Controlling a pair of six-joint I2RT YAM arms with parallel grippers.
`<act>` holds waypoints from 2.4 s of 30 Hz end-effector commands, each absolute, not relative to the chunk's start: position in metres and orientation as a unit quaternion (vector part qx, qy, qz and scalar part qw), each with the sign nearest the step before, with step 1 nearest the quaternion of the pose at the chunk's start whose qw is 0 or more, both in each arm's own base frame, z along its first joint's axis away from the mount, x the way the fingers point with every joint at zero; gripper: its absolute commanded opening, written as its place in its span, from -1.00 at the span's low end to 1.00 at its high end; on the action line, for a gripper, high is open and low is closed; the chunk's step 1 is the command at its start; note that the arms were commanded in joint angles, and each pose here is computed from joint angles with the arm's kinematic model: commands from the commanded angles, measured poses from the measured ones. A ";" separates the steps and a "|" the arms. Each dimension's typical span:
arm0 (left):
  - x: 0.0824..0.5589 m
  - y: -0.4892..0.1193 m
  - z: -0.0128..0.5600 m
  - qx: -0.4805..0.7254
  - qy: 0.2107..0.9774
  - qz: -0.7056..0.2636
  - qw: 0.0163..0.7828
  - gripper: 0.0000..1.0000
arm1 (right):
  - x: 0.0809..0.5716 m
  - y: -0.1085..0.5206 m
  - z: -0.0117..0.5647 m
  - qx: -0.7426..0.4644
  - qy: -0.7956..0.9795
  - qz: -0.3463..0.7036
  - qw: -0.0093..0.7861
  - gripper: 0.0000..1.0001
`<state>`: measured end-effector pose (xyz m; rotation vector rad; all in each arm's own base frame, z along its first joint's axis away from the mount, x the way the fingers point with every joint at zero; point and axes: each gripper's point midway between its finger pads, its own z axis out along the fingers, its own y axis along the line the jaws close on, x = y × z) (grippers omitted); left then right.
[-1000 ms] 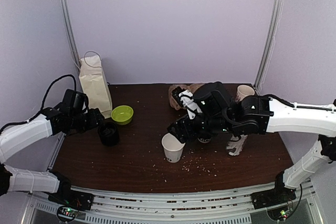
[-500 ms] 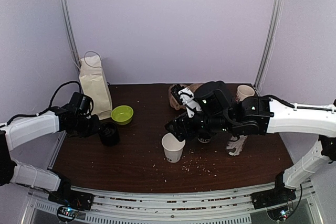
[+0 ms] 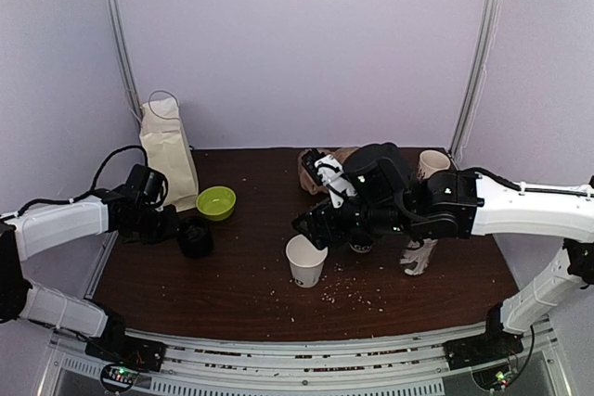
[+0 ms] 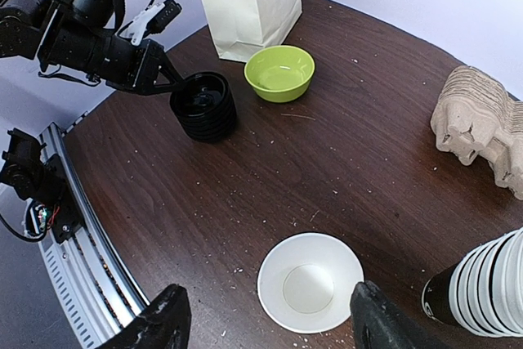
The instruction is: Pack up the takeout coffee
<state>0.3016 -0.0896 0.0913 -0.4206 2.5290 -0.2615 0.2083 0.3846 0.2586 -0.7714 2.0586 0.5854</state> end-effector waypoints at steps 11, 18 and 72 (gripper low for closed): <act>0.297 -0.111 0.113 -0.116 0.933 -0.171 0.294 -1.00 | 0.214 0.400 0.266 -0.303 0.820 0.250 0.417 0.37; 0.287 -0.114 0.123 -0.098 0.932 -0.183 0.296 -1.00 | 0.219 0.408 0.261 -0.304 0.823 0.251 0.409 0.38; 0.291 -0.143 0.078 0.017 0.952 -0.201 0.229 -0.53 | 0.312 0.555 0.160 -0.249 0.877 0.323 0.254 0.53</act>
